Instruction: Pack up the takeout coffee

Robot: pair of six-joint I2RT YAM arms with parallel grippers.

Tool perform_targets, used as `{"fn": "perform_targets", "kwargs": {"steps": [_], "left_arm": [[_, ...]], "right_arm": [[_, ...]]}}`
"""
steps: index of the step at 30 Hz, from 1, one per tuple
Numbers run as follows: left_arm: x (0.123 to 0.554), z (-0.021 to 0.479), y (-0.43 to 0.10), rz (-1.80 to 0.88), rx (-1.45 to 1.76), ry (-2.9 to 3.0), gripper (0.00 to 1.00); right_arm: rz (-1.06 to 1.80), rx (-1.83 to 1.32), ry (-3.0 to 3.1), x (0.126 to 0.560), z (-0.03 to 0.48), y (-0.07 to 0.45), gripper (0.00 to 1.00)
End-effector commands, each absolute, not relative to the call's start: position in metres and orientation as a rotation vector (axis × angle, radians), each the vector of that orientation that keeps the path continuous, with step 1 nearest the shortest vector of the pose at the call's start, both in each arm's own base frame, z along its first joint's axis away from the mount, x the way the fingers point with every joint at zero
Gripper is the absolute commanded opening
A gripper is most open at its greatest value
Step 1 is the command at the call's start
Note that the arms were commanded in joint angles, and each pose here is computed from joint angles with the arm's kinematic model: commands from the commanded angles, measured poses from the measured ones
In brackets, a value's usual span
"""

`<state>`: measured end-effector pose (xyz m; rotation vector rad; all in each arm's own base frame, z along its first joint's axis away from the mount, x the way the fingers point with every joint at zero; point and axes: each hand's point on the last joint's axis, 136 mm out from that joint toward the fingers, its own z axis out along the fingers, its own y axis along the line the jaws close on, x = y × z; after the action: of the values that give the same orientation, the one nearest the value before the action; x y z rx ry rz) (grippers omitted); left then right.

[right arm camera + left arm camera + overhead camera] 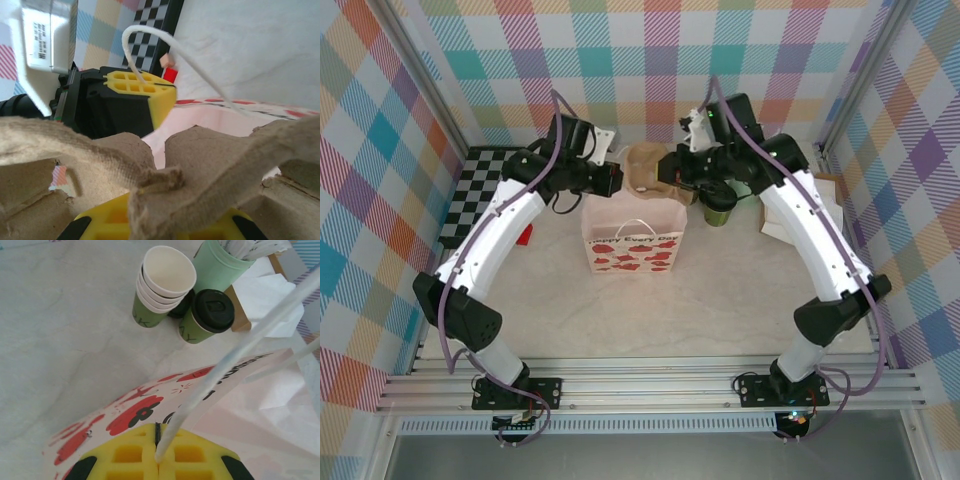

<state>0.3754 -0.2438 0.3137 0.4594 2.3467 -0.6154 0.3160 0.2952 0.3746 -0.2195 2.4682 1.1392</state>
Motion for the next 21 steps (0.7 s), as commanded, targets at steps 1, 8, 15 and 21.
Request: {"fn": "perform_targets", "kwargs": {"steps": [1, 8, 15, 21], "left_arm": [[0.364, 0.316, -0.245, -0.643, 0.328, 2.383, 0.00], [0.360, 0.312, -0.234, -0.642, 0.114, 2.445, 0.00], [0.362, 0.314, -0.233, -0.657, 0.048, 2.445, 0.00], [0.369, 0.315, -0.231, -0.709, 0.055, 2.428, 0.00]], "right_arm": [[1.284, -0.283, 2.449, 0.303, 0.390, 0.318, 0.00], [1.251, -0.255, 2.574, 0.299, 0.350, 0.323, 0.00], [1.192, -0.270, 2.668, 0.281, 0.328, 0.310, 0.00], [0.996, -0.300, 2.749, 0.291, 0.298, 0.298, 0.00]]}}
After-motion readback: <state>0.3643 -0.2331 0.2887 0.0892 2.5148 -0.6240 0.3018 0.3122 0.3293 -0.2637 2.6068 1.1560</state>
